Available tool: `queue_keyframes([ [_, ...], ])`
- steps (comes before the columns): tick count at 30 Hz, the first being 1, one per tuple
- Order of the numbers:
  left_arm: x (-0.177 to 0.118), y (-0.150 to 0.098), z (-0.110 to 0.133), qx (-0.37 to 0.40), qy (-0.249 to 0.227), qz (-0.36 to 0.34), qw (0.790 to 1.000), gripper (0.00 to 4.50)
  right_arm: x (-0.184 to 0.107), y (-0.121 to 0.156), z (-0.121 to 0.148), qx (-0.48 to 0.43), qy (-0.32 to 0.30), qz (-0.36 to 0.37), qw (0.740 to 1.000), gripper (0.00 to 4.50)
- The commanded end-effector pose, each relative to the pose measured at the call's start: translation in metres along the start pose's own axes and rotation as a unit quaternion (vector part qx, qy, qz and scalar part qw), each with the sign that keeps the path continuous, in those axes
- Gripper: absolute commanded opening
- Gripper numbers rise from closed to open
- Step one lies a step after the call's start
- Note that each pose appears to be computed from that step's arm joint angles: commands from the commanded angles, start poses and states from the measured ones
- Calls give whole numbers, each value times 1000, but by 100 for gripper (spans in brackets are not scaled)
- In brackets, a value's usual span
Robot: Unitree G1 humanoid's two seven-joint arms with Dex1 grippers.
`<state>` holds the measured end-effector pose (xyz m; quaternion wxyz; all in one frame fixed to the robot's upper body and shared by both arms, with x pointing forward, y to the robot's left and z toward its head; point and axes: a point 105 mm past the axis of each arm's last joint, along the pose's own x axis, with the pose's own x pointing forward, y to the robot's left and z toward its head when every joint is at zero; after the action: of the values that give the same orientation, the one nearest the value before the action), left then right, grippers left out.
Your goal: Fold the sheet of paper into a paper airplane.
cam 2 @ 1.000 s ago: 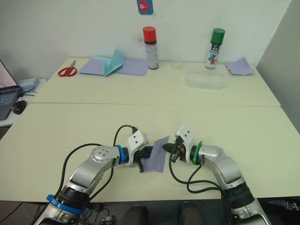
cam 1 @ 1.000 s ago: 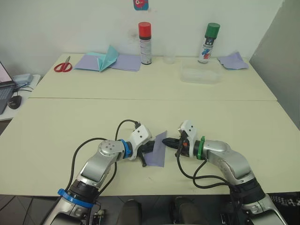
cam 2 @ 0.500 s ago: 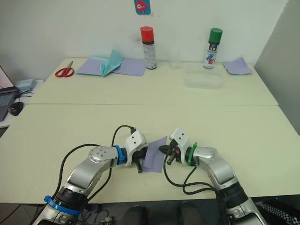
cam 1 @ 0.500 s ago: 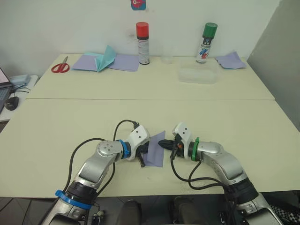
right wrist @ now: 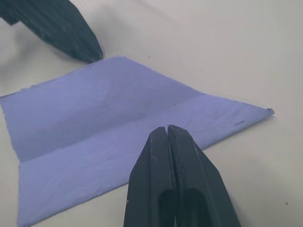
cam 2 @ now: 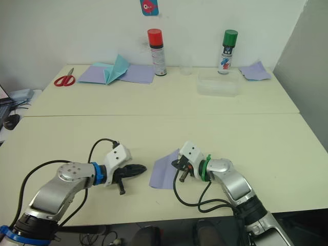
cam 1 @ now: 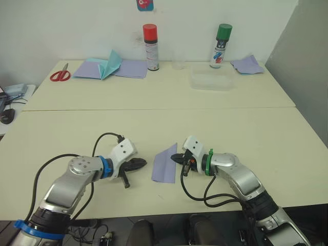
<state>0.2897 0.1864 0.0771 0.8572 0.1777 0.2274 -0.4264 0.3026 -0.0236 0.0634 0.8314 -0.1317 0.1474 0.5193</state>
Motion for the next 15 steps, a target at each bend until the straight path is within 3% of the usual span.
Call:
queue_keyframes([
  [1, -10, 26, 10, 20, -20, 51, 998, 1, 4, -3, -15, 4, 32, -8, 999, 0],
  [9, 1, 36, 39, 56, -81, 53, 994, 1, 4, -5, -15, -1, 36, -5, 999, 0],
  [15, 18, 5, 71, 49, -141, -21, 989, 1, 3, -4, -17, 0, 39, -3, 999, 0],
])
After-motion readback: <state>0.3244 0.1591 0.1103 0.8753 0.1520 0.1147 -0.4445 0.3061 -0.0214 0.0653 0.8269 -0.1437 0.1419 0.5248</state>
